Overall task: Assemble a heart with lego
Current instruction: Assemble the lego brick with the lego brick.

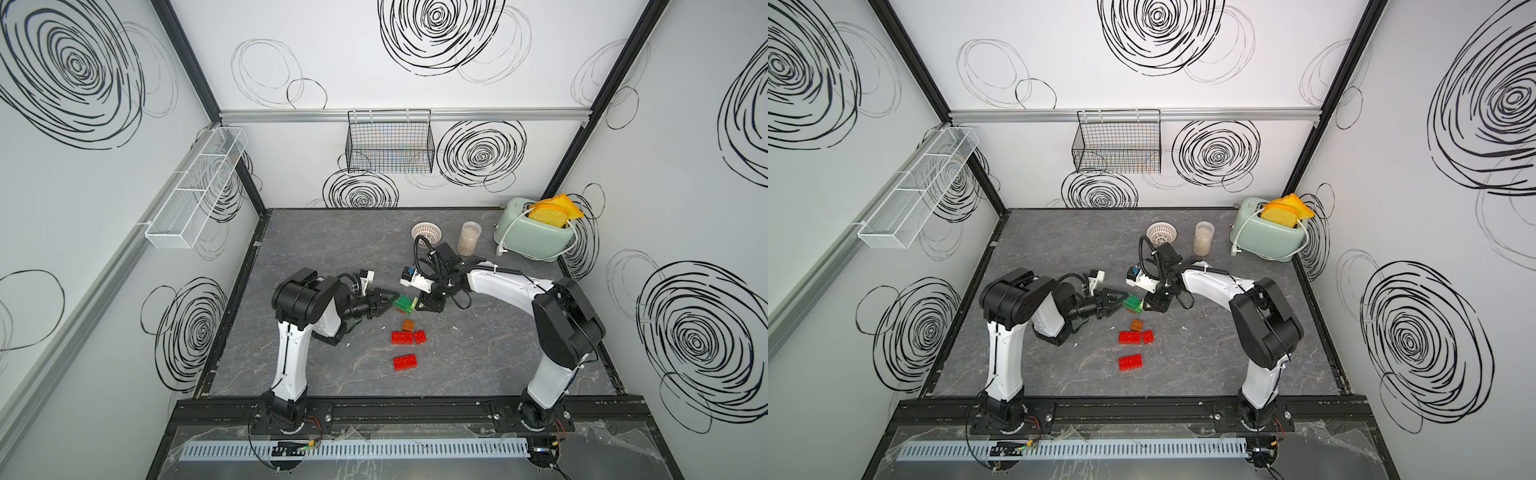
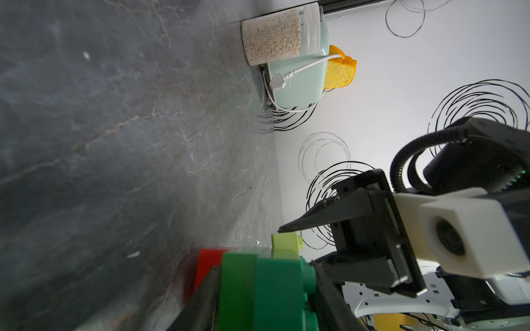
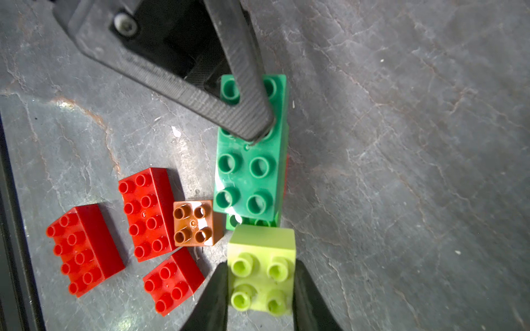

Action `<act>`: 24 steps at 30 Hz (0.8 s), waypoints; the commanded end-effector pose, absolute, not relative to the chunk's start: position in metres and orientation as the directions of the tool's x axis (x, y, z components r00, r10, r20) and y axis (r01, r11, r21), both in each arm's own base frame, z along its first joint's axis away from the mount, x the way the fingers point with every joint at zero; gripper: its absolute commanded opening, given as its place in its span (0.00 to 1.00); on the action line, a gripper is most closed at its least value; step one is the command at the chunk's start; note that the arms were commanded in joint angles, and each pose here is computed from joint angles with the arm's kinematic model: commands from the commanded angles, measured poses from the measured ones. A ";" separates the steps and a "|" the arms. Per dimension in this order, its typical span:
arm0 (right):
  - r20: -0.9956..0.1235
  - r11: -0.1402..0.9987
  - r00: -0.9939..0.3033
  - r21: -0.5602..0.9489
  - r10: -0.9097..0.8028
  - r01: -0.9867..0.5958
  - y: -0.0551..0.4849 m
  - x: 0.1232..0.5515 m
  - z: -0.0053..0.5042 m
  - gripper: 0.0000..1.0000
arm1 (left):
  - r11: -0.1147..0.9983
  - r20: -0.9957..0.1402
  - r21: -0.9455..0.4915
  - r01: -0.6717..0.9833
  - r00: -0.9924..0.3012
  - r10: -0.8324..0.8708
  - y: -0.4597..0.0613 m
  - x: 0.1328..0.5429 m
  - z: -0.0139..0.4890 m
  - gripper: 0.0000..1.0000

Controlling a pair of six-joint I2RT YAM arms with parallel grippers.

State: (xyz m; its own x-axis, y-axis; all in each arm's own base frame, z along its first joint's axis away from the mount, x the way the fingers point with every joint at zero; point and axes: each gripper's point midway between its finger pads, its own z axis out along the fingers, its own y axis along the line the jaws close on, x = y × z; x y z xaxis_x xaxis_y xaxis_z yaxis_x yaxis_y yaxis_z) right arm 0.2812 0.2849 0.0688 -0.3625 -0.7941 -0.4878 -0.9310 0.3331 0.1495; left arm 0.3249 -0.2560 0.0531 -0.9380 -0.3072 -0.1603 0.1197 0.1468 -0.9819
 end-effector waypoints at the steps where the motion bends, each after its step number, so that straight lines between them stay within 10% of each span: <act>1: -0.509 0.288 -0.325 0.153 -0.797 -0.945 0.293 0.276 0.076 0.26 | 0.111 -0.232 -0.972 0.209 -0.928 -0.290 -0.259 0.327 0.068 0.30; 24: -0.431 0.332 -0.350 0.118 -0.832 -0.936 0.307 0.276 0.053 0.25 | 0.130 -0.231 -0.971 0.203 -0.935 -0.269 -0.265 0.323 0.067 0.30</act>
State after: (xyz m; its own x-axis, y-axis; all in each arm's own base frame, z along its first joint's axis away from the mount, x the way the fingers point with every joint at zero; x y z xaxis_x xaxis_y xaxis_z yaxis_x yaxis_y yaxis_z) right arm 0.2779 0.2968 0.0638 -0.3481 -0.8201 -0.4542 -0.9355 0.3353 0.1115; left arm 0.3246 -0.2574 0.0491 -0.9406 -0.2999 -0.1591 0.1149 0.1598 -0.9804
